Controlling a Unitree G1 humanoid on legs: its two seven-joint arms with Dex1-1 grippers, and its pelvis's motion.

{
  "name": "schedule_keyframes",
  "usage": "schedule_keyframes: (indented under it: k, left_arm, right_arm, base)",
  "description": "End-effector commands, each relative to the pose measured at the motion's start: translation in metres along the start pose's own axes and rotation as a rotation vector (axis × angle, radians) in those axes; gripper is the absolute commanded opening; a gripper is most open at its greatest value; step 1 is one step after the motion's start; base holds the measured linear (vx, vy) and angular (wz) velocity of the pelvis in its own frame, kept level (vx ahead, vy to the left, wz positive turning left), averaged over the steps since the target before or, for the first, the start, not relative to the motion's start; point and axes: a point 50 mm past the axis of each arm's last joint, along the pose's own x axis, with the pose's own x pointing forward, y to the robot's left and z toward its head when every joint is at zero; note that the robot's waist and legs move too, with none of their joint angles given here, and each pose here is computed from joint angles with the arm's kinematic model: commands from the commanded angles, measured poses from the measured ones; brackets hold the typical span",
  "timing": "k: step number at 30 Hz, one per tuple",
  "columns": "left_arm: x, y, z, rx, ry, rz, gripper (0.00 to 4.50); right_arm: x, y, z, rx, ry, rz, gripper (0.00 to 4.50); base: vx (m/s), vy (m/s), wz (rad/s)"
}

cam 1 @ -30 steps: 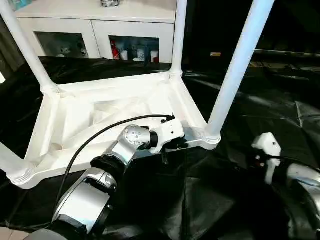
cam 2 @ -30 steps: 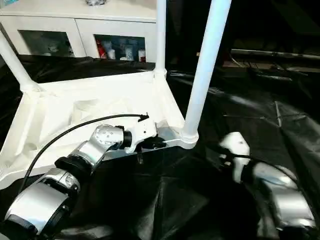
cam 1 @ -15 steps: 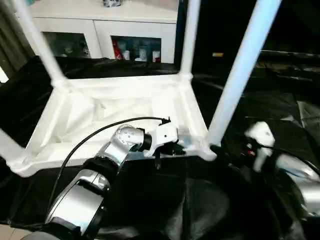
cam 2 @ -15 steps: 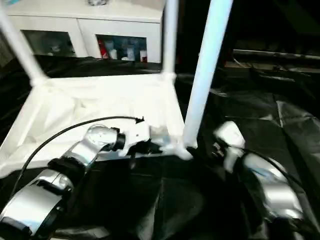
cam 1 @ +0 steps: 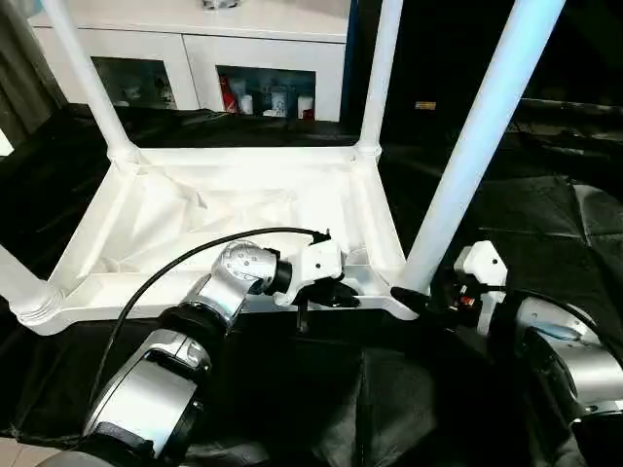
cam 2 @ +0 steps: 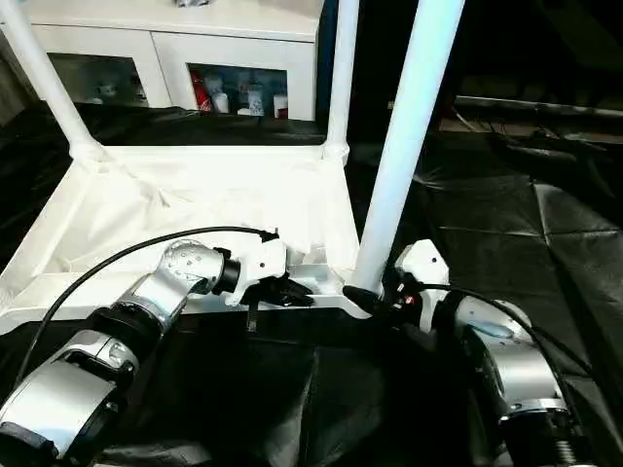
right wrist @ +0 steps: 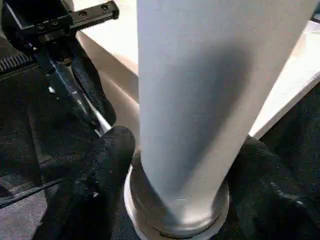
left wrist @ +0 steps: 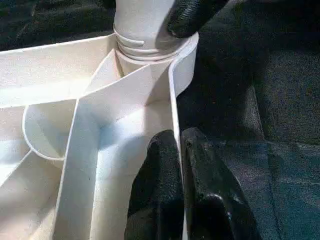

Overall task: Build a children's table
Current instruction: Rotate leg to tighten

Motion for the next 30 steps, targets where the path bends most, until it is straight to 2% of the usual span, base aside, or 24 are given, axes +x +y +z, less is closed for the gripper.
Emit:
schedule_keyframes:
  k: [1,5,10,13,14,15,16,17,18,20,21,24,26,29,30]
  left_arm:
    - [0.006,-0.021,-0.027,-0.067,0.108,-0.114,0.00]
    - [0.006,-0.021,-0.028,-0.072,0.110,-0.113,0.00]
    - [0.006,-0.019,-0.030,-0.100,0.115,-0.065,0.00]
    - [0.011,-0.010,-0.029,-0.143,0.123,0.069,0.00]
    - [0.011,-0.010,-0.029,-0.143,0.123,0.069,0.00]
    - [0.017,-0.007,-0.027,-0.159,0.131,0.138,0.00]
    - [0.017,-0.007,-0.027,-0.159,0.131,0.138,0.00]
    - [0.026,-0.004,-0.023,-0.178,0.134,0.205,0.00]
    - [0.030,-0.003,-0.020,-0.187,0.131,0.235,0.00]
    - [0.032,-0.003,-0.019,-0.193,0.128,0.252,0.00]
    - [0.042,-0.003,-0.013,-0.206,0.111,0.287,0.00]
    - [0.054,-0.008,-0.005,-0.205,0.072,0.265,0.00]
    - [0.054,-0.009,-0.004,-0.197,0.069,0.261,0.00]
    - [0.053,-0.009,-0.005,-0.187,0.069,0.250,0.00]
    - [0.048,-0.009,-0.008,-0.185,0.073,0.232,0.00]
  right_arm:
    - [0.003,0.000,0.002,-0.021,-0.003,0.016,2.60]
    - [0.004,0.002,0.000,-0.013,-0.002,0.020,2.32]
    - [0.009,0.008,-0.009,0.047,-0.001,0.000,2.12]
    - [0.022,0.016,-0.029,0.148,0.014,-0.167,2.07]
    - [0.022,0.016,-0.029,0.148,0.014,-0.167,2.07]
    - [0.034,0.021,-0.039,0.221,0.021,-0.299,2.06]
    - [0.034,0.021,-0.039,0.221,0.021,-0.299,2.06]
    - [0.047,0.026,-0.045,0.287,0.038,-0.421,2.04]
    - [0.054,0.027,-0.047,0.313,0.047,-0.470,2.04]
    - [0.057,0.028,-0.048,0.327,0.054,-0.498,2.04]
    - [0.074,0.035,-0.045,0.346,0.071,-0.530,2.04]
    - [0.096,0.048,-0.031,0.267,0.051,-0.457,2.04]
    - [0.098,0.049,-0.029,0.261,0.037,-0.440,2.58]
    - [0.100,0.049,-0.025,0.251,0.014,-0.423,2.78]
    - [0.099,0.046,-0.021,0.206,0.003,-0.390,2.88]
  base:
    - [0.000,0.000,0.00]
    - [0.000,0.000,0.00]
    - [0.000,0.000,0.00]
    - [0.000,0.000,0.00]
    - [0.000,0.000,0.00]
    - [0.000,0.000,0.00]
    - [0.000,0.000,0.00]
    - [0.000,0.000,0.00]
    - [-0.060,0.005,-0.01]
    - [-0.073,0.019,-0.08]
    - [0.000,0.000,0.00]
    - [0.000,0.000,0.00]
    - [0.000,0.000,0.00]
    - [0.000,0.000,0.00]
    - [0.000,0.000,0.00]
